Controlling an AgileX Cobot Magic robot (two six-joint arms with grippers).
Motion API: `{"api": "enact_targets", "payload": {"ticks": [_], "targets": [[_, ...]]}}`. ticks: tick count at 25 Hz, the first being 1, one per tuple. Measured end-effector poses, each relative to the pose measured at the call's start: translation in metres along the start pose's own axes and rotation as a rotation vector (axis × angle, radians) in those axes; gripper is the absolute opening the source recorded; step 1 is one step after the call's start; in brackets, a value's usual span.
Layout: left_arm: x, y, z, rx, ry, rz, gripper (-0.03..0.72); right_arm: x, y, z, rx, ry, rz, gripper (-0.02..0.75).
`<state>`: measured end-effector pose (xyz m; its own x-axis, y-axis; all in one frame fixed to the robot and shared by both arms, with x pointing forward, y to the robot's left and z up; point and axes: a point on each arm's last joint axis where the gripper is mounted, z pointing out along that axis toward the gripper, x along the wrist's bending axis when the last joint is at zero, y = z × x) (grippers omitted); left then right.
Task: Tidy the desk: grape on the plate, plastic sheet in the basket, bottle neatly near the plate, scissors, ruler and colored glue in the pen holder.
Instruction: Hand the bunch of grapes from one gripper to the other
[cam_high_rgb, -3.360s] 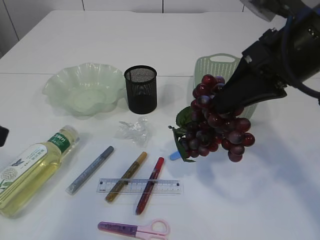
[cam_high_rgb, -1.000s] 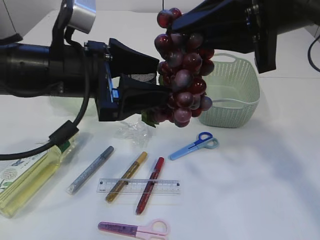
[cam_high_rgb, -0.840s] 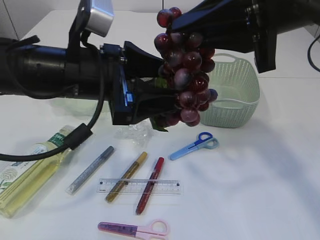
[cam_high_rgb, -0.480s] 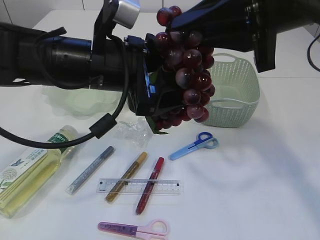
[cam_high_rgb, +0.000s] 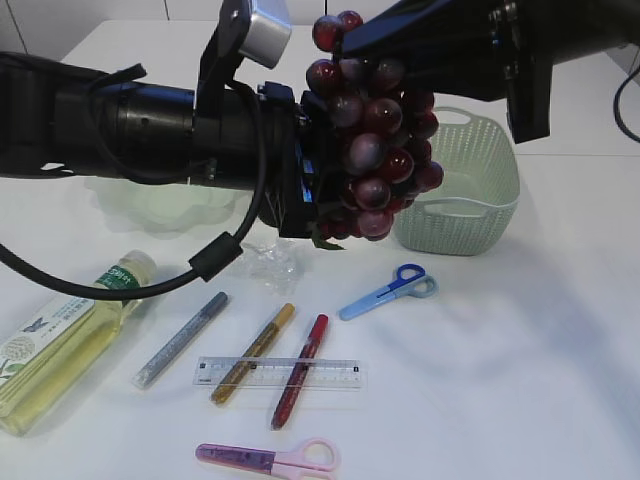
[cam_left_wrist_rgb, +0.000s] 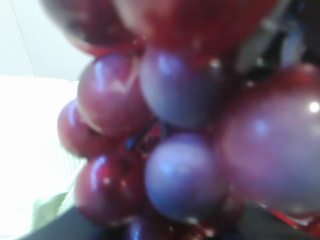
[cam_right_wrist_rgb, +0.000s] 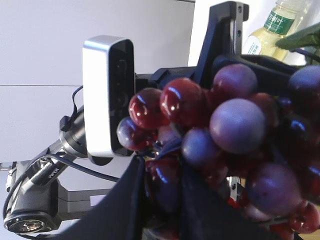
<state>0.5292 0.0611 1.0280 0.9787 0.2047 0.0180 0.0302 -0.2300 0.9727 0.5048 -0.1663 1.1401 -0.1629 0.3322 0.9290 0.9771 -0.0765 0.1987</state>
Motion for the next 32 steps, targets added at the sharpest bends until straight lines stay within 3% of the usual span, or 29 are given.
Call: {"api": "enact_targets", "payload": {"ticks": [4, 26, 32], "targets": [[0.0001, -0.0001, 0.0, 0.001, 0.002, -0.02, 0.218, 0.0, 0.0, 0.0, 0.0, 0.0, 0.0, 0.147], [0.0012, -0.0008, 0.0, 0.008, 0.014, -0.08, 0.15, 0.0, 0.0002, 0.0, -0.002, -0.001, 0.0, 0.169], [0.0017, -0.0011, 0.0, 0.011, 0.019, -0.104, 0.146, 0.0002, 0.0002, 0.0, -0.003, 0.002, 0.001, 0.264]]}}
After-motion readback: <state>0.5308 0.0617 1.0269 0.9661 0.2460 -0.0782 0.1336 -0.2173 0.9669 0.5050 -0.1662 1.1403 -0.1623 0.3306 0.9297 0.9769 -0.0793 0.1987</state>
